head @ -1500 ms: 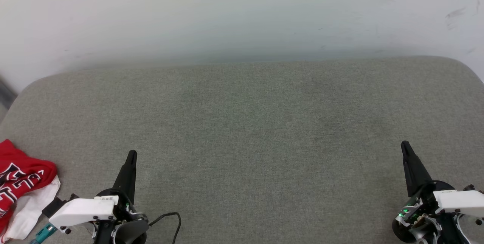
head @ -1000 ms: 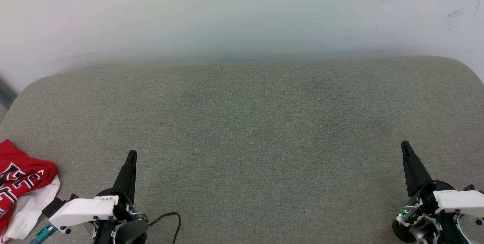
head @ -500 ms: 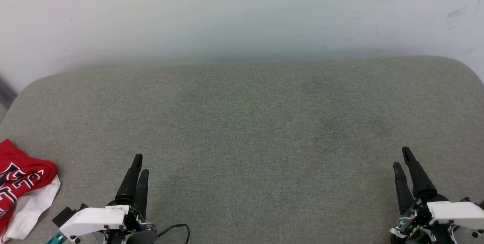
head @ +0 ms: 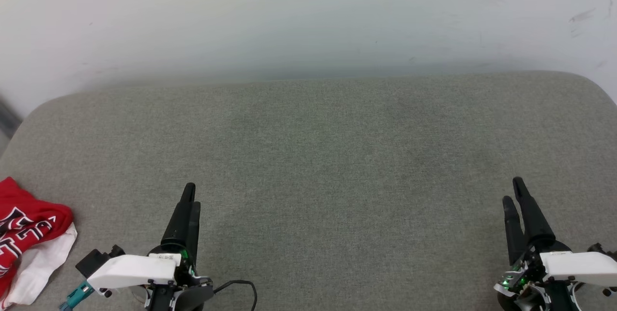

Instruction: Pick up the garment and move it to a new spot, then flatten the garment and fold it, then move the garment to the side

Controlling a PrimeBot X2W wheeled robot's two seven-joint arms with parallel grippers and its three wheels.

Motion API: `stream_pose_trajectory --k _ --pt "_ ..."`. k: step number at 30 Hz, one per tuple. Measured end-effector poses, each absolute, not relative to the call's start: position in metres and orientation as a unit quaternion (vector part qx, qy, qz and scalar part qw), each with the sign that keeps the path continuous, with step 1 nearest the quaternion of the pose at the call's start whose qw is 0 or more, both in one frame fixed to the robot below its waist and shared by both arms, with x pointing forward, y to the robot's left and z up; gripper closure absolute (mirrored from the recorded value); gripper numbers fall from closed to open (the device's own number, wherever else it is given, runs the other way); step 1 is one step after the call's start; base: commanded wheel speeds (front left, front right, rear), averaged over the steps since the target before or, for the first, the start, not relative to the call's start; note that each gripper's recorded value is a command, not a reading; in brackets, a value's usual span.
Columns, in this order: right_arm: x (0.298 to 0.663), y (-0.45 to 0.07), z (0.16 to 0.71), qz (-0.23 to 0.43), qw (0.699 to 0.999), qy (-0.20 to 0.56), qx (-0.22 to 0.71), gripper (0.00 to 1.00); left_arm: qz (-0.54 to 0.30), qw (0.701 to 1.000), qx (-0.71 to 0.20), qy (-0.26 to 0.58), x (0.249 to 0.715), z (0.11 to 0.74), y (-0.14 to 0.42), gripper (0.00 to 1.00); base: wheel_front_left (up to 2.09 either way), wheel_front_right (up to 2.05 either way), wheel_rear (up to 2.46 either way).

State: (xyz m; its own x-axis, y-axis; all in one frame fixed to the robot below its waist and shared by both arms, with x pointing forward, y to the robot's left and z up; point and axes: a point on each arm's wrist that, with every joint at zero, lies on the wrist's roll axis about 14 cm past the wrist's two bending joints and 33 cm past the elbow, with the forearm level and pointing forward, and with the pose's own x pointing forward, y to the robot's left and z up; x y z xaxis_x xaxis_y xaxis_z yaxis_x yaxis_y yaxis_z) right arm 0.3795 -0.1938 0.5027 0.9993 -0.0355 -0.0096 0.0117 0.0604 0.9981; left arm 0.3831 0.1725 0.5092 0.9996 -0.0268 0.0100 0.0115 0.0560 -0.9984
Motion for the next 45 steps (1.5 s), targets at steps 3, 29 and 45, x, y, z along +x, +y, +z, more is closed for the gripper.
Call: stream_pose_trajectory --k 3,29,45 --pt "0.380 -0.193 0.506 -0.011 0.741 -0.012 0.671 0.00 -0.020 0.736 -0.677 0.001 0.384 0.514 0.170 0.00 0.00 0.00 0.00" --pt "0.380 -0.184 0.542 0.034 0.934 -0.047 0.353 0.00 -0.069 0.900 -0.426 -0.064 0.386 0.557 0.159 0.00 0.00 0.00 0.00" --pt "0.376 -0.176 0.549 0.053 0.977 -0.043 0.201 0.00 -0.064 0.964 -0.248 -0.072 0.381 0.552 0.164 0.00 0.00 0.00 0.00"
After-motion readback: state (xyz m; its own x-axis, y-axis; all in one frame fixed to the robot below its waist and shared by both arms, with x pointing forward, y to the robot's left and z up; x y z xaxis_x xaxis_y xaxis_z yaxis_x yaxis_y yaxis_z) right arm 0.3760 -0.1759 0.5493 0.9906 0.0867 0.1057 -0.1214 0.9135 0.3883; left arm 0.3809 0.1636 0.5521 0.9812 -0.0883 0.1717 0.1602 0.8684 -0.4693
